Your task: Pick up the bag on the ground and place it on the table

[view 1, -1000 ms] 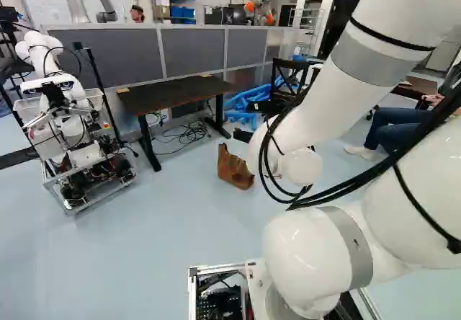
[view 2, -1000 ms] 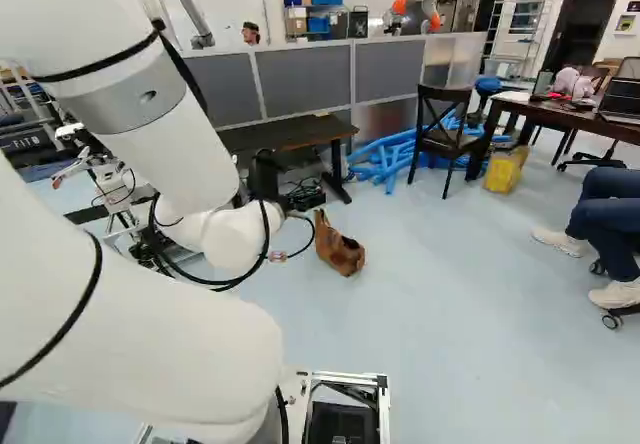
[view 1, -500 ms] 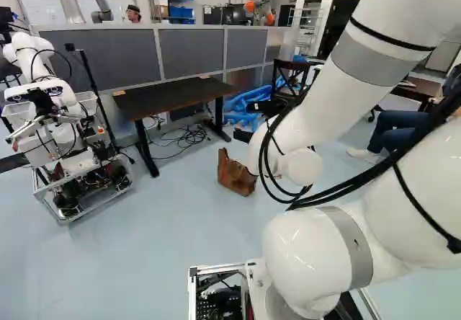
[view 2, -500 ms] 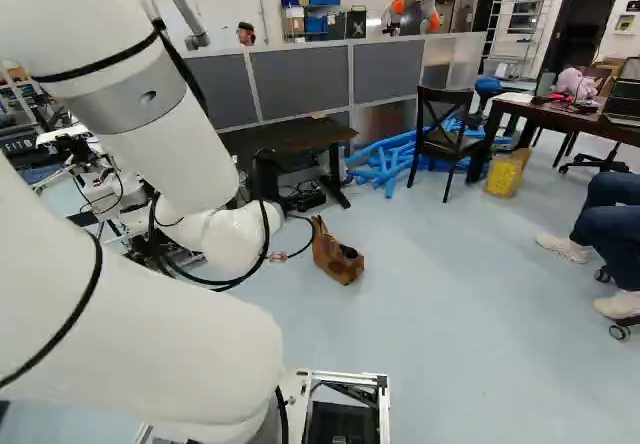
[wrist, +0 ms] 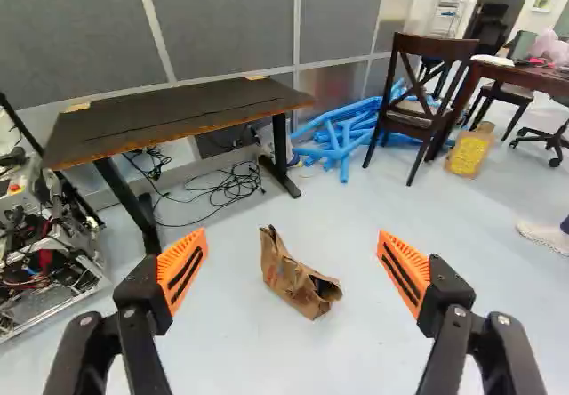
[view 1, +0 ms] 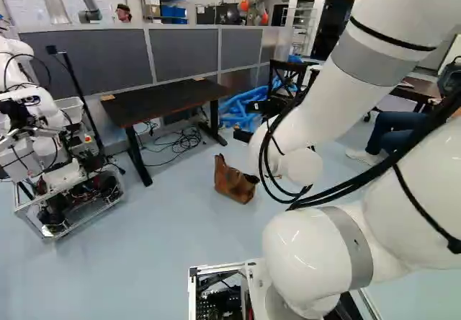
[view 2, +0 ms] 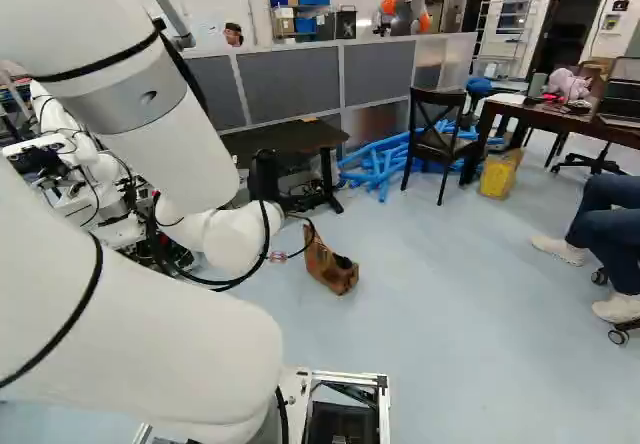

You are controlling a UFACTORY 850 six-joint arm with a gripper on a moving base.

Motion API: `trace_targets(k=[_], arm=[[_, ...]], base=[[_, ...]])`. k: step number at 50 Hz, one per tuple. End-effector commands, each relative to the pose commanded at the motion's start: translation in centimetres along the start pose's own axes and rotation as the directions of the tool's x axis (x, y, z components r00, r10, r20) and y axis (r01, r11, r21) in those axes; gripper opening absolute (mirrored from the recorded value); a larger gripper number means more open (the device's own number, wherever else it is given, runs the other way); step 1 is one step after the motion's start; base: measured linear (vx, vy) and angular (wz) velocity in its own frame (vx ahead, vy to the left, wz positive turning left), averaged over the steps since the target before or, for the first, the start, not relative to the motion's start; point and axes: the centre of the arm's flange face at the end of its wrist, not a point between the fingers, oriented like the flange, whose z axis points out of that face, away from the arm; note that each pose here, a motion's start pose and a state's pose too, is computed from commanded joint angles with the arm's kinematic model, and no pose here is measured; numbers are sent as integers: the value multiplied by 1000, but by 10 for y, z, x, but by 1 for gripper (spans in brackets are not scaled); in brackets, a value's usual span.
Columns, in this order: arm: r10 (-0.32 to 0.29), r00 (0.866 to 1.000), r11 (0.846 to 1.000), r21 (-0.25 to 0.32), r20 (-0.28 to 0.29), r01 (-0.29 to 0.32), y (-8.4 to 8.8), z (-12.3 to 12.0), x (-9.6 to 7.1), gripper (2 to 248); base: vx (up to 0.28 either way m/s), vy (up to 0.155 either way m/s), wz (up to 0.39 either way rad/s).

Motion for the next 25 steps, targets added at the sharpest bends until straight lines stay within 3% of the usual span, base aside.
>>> trace_targets(k=[20,25], arm=[[0,1000,1000,0,0,0,0,0,0,247],[0,1000,1000,0,0,0,0,0,0,247]], base=[[175,-65,-335],[223,-24,-123]])
